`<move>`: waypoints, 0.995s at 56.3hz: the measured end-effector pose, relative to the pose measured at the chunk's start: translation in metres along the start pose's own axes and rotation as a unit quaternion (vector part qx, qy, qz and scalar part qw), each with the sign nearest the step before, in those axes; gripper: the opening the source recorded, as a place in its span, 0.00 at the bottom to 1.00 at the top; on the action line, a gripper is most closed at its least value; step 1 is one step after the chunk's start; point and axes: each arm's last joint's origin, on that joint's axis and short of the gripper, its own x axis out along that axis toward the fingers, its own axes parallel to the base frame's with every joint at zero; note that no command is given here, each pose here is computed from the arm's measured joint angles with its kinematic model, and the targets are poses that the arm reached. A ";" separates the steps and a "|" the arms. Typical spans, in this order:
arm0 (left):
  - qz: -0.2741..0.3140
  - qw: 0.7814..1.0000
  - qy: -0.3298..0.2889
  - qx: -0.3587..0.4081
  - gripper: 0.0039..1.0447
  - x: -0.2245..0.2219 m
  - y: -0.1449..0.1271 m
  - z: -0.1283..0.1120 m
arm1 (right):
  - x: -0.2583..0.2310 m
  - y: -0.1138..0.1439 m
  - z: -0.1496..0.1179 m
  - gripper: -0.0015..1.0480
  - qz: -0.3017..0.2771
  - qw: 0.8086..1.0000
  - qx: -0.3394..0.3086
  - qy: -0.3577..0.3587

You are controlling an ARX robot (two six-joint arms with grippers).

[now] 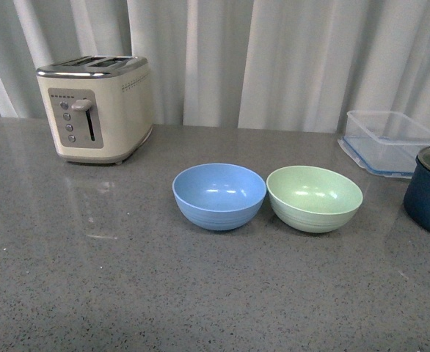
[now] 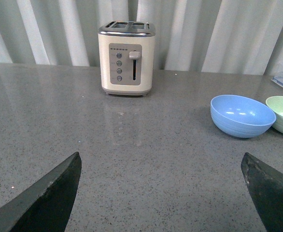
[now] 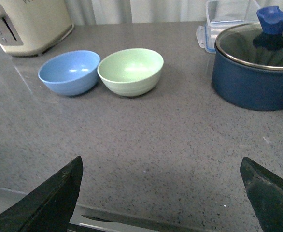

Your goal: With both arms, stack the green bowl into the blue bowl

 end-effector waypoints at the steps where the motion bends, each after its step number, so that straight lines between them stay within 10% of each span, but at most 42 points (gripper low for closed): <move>1: 0.000 1.000 0.000 0.000 0.94 0.000 0.000 0.000 | 0.000 0.001 0.004 0.90 0.001 1.000 0.003 0.002; 39: 0.000 1.000 0.000 0.000 0.94 0.000 0.000 0.000 | 0.136 0.044 0.133 0.90 0.073 0.990 0.013 0.120; 56: 0.000 1.000 0.000 0.000 0.94 0.000 0.000 0.000 | 0.221 0.044 0.129 0.90 0.020 0.975 0.009 0.221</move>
